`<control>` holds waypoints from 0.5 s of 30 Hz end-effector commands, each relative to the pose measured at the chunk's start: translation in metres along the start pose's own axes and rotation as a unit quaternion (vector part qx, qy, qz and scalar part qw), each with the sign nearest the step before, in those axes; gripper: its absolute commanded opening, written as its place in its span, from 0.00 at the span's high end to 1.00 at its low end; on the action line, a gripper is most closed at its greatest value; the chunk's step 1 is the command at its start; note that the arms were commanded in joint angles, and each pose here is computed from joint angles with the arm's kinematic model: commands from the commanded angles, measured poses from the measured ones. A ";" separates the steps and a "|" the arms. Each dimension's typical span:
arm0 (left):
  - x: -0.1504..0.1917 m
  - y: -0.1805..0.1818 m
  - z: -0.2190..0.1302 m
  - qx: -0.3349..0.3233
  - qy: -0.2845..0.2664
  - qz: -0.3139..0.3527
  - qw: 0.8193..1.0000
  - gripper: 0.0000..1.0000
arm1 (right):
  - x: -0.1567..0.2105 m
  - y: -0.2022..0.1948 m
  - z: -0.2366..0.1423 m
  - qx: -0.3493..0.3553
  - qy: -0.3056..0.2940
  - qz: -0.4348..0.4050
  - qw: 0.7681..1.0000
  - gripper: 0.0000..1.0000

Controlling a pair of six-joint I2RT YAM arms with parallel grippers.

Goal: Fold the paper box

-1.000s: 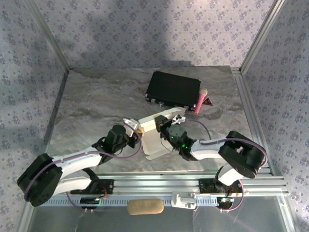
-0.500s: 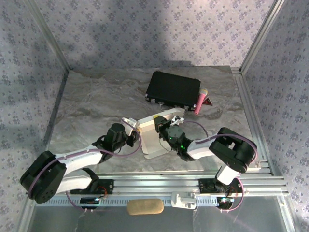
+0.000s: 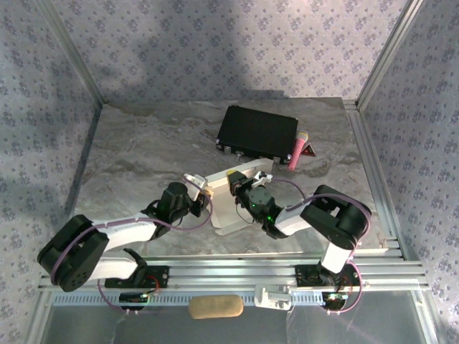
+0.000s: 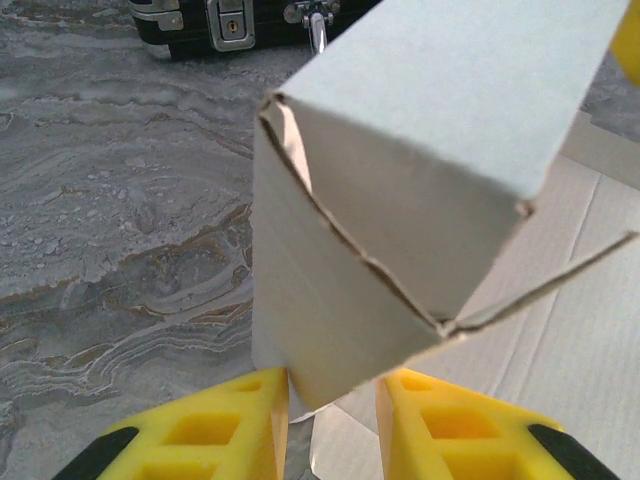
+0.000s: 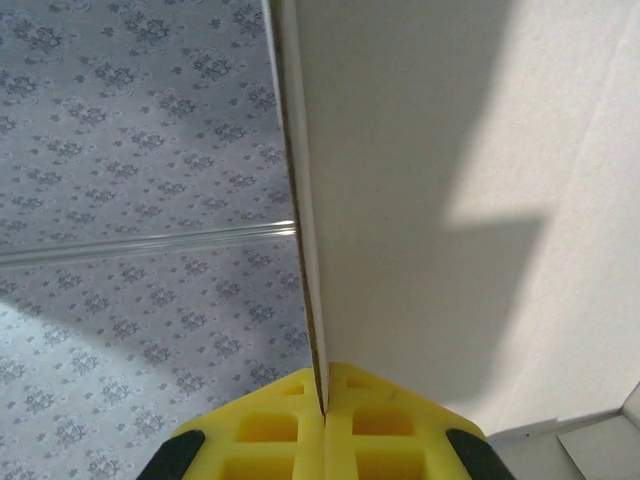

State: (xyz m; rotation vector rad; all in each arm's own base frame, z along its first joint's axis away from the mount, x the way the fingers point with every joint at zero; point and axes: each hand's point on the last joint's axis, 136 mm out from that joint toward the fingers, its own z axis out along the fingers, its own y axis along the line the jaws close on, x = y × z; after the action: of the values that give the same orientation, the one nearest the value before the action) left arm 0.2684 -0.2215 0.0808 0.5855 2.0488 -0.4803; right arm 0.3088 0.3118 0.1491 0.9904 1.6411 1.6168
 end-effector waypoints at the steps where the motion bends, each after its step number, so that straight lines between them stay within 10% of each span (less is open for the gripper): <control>1: -0.030 0.001 0.001 0.000 -0.047 -0.009 0.999 0.71 | 0.004 -0.028 0.001 0.036 0.014 -0.023 0.999 1.00; 15: -0.044 0.002 0.001 0.010 -0.071 -0.036 0.997 0.77 | 0.006 -0.037 0.006 0.043 0.015 -0.009 0.999 1.00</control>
State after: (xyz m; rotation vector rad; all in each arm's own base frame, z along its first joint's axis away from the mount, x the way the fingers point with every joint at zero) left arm 0.2748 -0.2184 0.0833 0.5244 2.0507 -0.5065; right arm 0.3138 0.3167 0.1468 0.9833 1.6169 1.6436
